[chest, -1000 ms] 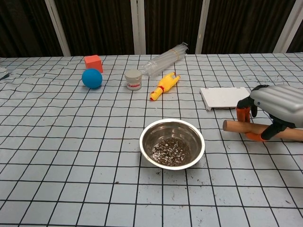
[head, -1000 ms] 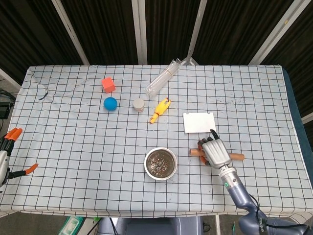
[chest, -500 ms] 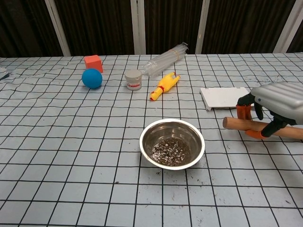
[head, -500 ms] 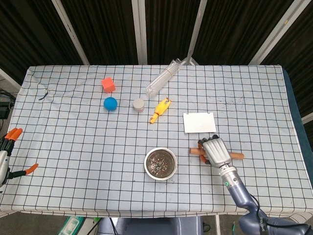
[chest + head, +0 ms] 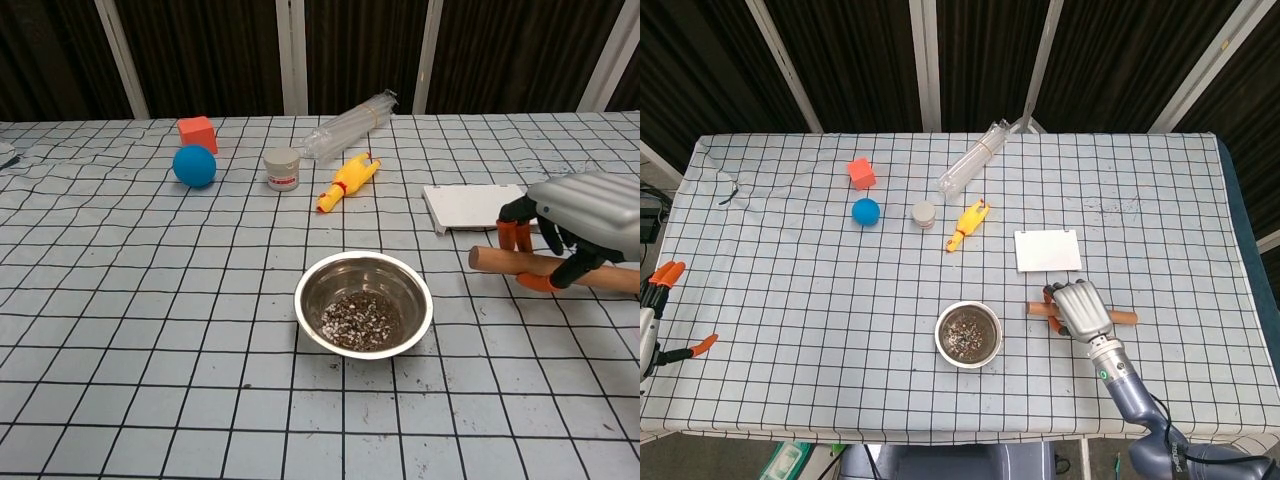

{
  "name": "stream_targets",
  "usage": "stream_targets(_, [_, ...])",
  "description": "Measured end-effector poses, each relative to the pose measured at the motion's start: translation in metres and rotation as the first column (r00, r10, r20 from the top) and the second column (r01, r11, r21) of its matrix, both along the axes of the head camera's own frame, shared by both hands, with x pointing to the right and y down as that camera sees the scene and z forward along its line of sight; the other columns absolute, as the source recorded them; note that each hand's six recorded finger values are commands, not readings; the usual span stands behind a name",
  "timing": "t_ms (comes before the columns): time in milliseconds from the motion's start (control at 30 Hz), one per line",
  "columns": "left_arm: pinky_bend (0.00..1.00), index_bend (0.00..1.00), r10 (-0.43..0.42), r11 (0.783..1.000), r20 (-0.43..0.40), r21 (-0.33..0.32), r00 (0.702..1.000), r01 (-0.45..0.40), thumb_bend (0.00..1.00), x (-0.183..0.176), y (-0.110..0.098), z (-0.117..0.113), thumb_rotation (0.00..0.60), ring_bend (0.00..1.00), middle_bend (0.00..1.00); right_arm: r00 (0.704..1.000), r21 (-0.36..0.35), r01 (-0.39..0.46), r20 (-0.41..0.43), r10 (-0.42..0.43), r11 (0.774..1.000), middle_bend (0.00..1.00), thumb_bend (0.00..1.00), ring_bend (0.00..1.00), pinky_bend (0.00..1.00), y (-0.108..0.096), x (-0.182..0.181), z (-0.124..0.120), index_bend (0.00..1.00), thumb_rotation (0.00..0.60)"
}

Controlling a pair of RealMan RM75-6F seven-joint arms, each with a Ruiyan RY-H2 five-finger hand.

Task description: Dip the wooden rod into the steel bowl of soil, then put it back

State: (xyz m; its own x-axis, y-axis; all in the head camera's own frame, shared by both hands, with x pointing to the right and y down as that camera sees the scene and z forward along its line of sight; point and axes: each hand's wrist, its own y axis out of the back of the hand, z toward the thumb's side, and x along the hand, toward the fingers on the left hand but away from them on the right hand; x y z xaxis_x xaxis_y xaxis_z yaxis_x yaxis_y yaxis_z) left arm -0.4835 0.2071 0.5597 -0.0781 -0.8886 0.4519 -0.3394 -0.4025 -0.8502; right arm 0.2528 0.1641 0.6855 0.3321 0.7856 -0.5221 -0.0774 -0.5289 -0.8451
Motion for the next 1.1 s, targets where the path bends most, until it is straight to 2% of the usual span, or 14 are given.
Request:
stream_targets(433, [0.00, 0.00, 0.000, 1.000, 0.001, 0.004, 1.000, 0.000, 0.05, 0.000, 0.000, -0.001, 0.600, 0.00, 0.00, 0.998, -0.010, -0.012, 0.056, 0.013, 1.000, 0.60, 0.41, 0.65, 0.59, -0.002, -0.003, -0.006, 0.79, 0.600])
stream_targets(600, [0.00, 0.00, 0.000, 1.000, 0.001, 0.006, 1.000, 0.000, 0.05, 0.000, 0.000, -0.001, 0.600, 0.00, 0.00, 0.993, -0.003, -0.046, 0.111, 0.046, 0.999, 0.60, 0.42, 0.66, 0.59, -0.010, -0.004, -0.014, 0.80, 0.600])
stream_targets(700, [0.00, 0.00, -0.001, 1.000, 0.000, 0.009, 1.000, 0.001, 0.05, 0.000, 0.000, -0.001, 0.600, 0.00, 0.00, 0.981, 0.006, -0.093, 0.171, 0.090, 0.996, 0.60, 0.42, 0.66, 0.59, -0.020, -0.004, -0.025, 0.80, 0.600])
stream_targets(833, [0.00, 0.00, -0.004, 1.000, -0.003, 0.013, 1.000, 0.004, 0.05, 0.001, 0.000, -0.001, 0.600, 0.00, 0.00, 0.952, 0.003, -0.170, 0.258, 0.164, 0.985, 0.60, 0.42, 0.67, 0.59, -0.034, -0.003, -0.039, 0.80, 0.600])
stream_targets(1100, [0.00, 0.00, -0.007, 1.000, -0.009, 0.014, 1.000, 0.007, 0.05, 0.002, 0.000, -0.001, 0.600, 0.00, 0.00, 0.846, -0.049, -0.319, 0.435, 0.308, 0.946, 0.60, 0.42, 0.67, 0.60, -0.054, 0.003, -0.067, 0.80, 0.600])
